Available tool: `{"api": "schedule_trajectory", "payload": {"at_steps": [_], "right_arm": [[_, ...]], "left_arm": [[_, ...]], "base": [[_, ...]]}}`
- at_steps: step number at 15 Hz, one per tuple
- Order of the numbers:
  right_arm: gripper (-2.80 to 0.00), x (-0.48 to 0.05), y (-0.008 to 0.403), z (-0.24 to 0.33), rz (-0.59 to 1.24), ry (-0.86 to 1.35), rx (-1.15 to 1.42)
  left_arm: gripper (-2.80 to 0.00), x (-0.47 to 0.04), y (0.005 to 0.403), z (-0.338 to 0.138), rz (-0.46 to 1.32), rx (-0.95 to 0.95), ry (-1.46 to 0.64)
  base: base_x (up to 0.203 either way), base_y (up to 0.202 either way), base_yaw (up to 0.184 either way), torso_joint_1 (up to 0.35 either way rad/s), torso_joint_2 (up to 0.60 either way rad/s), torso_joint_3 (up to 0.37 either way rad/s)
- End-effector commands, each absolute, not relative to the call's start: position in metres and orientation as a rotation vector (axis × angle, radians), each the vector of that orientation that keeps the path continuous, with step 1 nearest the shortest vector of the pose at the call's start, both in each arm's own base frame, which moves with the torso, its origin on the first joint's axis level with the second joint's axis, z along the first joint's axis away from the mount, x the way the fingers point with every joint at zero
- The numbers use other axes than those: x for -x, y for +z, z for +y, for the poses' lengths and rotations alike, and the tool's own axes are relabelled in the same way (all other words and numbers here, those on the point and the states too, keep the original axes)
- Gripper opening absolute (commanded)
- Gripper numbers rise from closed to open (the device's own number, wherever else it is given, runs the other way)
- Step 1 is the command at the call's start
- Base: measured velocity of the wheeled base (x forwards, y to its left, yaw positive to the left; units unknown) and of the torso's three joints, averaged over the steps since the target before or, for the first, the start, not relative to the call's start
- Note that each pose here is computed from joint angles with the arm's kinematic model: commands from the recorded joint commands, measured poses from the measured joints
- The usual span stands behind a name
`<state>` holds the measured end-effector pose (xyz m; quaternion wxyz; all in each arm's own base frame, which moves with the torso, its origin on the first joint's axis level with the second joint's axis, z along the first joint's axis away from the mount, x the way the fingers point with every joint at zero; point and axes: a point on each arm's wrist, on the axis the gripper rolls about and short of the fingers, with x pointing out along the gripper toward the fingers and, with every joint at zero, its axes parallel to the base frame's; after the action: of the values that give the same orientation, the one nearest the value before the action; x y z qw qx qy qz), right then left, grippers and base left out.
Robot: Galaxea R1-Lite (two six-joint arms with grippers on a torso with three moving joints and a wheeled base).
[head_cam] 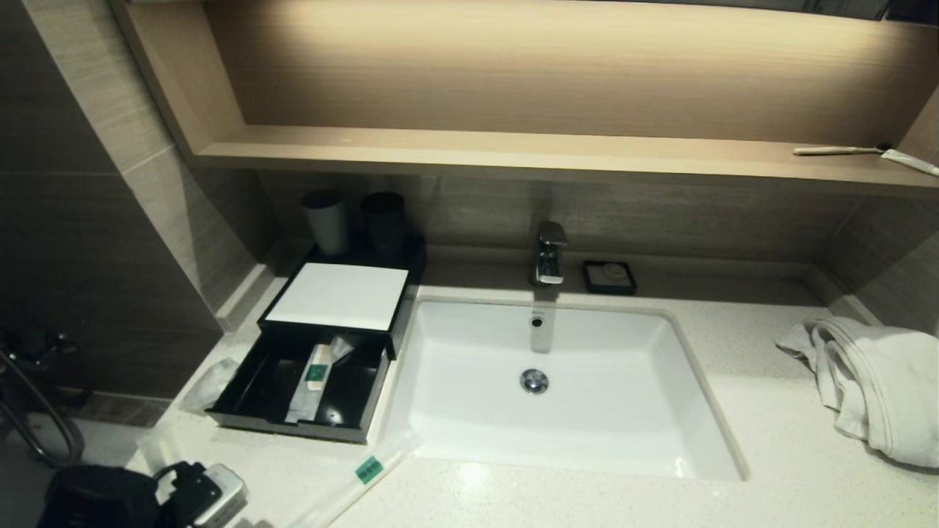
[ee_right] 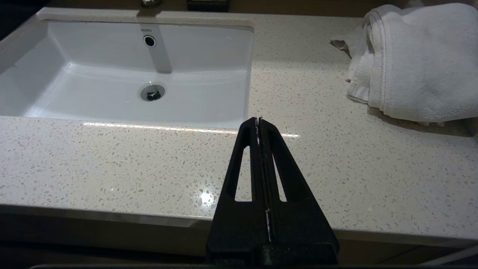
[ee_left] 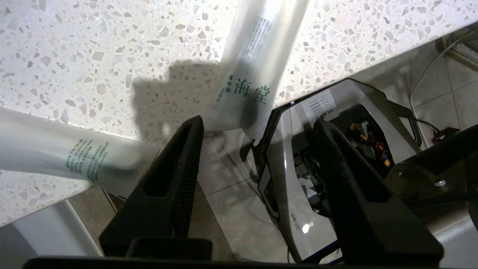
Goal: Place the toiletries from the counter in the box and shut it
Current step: Pick up the bathroom toiletry
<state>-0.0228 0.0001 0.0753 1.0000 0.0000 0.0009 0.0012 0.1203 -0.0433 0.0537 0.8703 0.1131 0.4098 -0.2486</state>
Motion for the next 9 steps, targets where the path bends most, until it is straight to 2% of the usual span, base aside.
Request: {"api": "schedule_trajectory", "payload": {"at_steps": [1,9], "right_arm": [[-2.8,0.0228,0.0753,0.0,0.002,0.002,0.0],[-2.8,0.0228,0.0753,0.0001,0.002,0.002,0.0]], "left_arm": [[0.0,-0.1269,0.0462,-0.0456,0.898,-0.241,-0.523],[0.0,-0.1342,0.0435,-0.0479,0.862,-0.243,-0.52]], "base": [[0.0,0.0,0.0,0.0,0.0,0.0],[0.0,0.0,0.0,0.0,0.0,0.0]]}}
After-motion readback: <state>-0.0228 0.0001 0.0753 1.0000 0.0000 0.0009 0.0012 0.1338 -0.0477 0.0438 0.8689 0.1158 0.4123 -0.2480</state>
